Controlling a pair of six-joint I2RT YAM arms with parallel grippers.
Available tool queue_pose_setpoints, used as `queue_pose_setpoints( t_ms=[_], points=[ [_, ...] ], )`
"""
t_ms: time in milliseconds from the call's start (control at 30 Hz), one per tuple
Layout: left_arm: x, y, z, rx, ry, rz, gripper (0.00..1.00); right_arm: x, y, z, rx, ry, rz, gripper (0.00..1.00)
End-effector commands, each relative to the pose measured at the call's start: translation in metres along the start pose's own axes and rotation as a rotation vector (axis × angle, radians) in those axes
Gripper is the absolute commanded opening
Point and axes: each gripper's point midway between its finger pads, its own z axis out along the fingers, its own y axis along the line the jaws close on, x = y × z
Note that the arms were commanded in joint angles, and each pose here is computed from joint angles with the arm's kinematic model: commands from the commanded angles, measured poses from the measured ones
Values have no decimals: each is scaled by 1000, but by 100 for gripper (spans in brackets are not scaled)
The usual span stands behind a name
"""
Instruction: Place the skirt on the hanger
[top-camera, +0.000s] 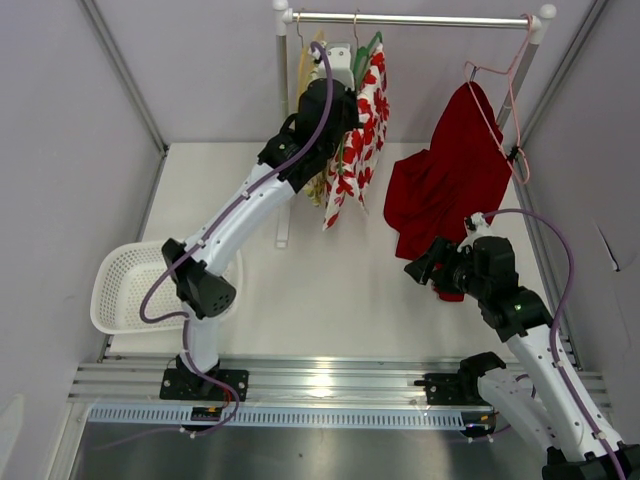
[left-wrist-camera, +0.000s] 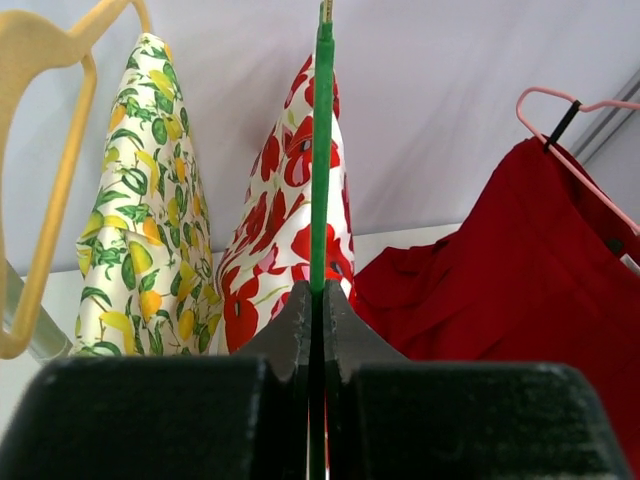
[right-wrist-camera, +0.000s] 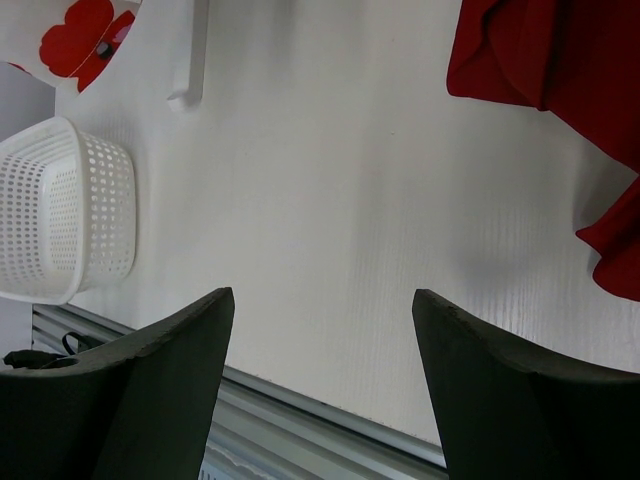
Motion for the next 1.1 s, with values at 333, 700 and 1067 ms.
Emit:
queue_pose_setpoints(
  t_ms=[333,700,1067],
  points=[
    [-75,-15,-98,147,-143,-11,63,-30,18,-16,-28,-86,-78,83],
    [-32,24,-211,246,-56,-114,66,-51,32,-31,-59,-143,-112,99],
    [85,76,-276,224,159,-104,66,-63,35,-34,-54,-188,-87,99]
  ],
)
